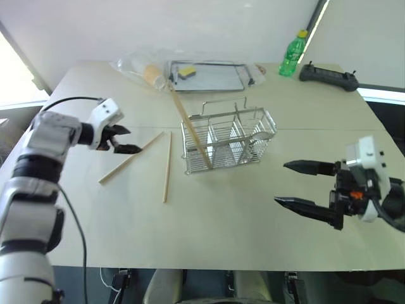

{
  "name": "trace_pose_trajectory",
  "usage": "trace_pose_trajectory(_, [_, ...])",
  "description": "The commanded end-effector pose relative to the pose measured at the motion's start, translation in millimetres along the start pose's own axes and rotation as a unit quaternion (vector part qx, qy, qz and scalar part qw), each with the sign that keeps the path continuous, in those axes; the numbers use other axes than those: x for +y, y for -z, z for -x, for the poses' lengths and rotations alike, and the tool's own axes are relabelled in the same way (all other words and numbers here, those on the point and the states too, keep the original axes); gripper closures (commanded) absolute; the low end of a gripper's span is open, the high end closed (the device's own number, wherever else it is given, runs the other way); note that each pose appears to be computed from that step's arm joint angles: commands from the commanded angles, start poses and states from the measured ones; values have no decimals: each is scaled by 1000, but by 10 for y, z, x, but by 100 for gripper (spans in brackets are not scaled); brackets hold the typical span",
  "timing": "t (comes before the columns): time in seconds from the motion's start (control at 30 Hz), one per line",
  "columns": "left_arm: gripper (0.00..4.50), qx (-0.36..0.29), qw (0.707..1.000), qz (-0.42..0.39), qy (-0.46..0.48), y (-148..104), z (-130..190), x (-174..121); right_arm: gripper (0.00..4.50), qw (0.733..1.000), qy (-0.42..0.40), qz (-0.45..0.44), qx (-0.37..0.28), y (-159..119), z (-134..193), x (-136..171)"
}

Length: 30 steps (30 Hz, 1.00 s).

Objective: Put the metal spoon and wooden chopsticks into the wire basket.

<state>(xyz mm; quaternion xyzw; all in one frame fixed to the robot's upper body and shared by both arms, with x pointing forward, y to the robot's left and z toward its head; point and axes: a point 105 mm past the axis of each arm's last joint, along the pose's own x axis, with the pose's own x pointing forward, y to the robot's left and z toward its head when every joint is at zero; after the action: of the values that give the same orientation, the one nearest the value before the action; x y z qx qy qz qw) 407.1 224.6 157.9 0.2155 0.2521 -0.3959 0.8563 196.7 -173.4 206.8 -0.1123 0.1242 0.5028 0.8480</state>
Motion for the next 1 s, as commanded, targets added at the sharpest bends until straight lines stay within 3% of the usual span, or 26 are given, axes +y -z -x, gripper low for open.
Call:
trace_pose_trajectory(0.03, [0, 15, 999, -30, -12, -95, -79, 62, 5, 999, 7, 30, -12, -121, 65, 52])
trace_pose_trajectory(0.4, [0, 52, 994, -49, -77, -279, -336, 132, 5, 998, 43, 16, -36, -160, 113, 151])
trace_pose_trajectory(0.63, [0, 57, 994, -29, -87, -191, -426, 108, 5, 997, 63, 2, -54, -185, 132, 201])
trace_pose_trajectory(0.73, [87, 61, 995, -8, -74, -121, -471, 58, 0, 996, 64, -4, -57, -197, 145, 221])
trace_pose_trajectory(0.9, [337, 79, 993, 10, -82, 2, -477, 62, 0, 997, 63, -9, -53, -192, 174, 240])
trace_pose_trajectory(1.0, [337, 83, 992, 14, -95, 39, -459, 94, 0, 996, 66, -12, -61, -220, 191, 218])
